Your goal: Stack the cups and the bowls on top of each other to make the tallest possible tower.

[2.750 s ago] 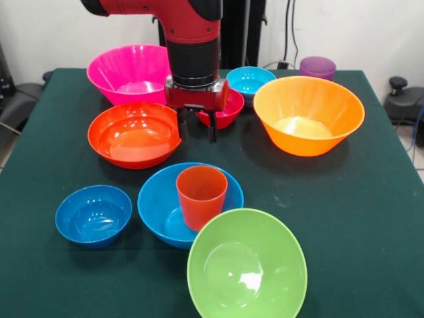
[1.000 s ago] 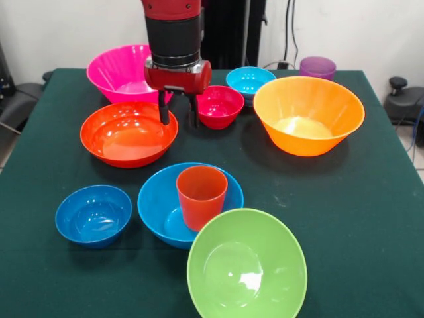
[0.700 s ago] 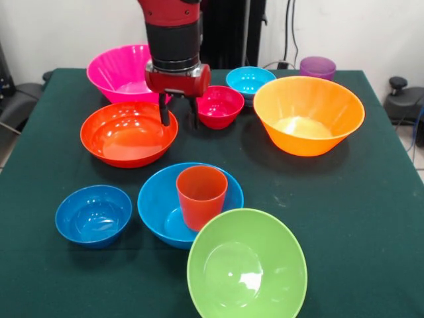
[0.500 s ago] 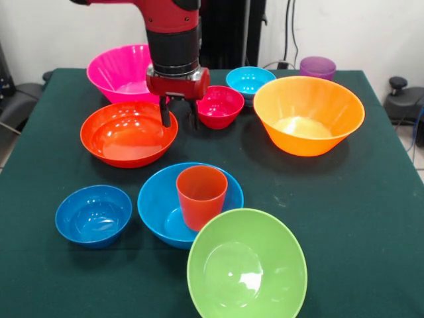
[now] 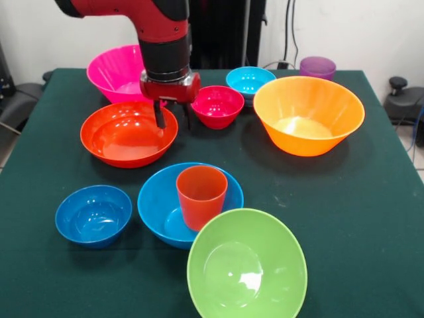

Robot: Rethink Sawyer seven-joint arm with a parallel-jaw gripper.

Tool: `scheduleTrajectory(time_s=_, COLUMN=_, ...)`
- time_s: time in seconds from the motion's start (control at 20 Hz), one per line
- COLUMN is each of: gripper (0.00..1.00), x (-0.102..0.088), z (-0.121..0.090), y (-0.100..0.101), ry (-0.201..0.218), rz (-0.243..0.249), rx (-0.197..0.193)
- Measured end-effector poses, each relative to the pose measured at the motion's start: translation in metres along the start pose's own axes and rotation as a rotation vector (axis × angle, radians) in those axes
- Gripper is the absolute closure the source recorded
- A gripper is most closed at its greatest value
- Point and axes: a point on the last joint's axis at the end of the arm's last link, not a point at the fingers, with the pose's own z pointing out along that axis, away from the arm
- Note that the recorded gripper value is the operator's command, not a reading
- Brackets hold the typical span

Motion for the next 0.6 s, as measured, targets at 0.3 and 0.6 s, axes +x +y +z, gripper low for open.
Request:
scheduleTrajectory(time_s=0.3, gripper=0.0, x=0.003, z=0.007, y=-0.008, ry=-0.003, rz=-0.021, rx=0.003)
scheduleTrajectory(time_s=0.6, gripper=0.0, x=-0.004, z=0.02, y=-0.008, ry=-0.049, rz=-0.056, rx=-0.004)
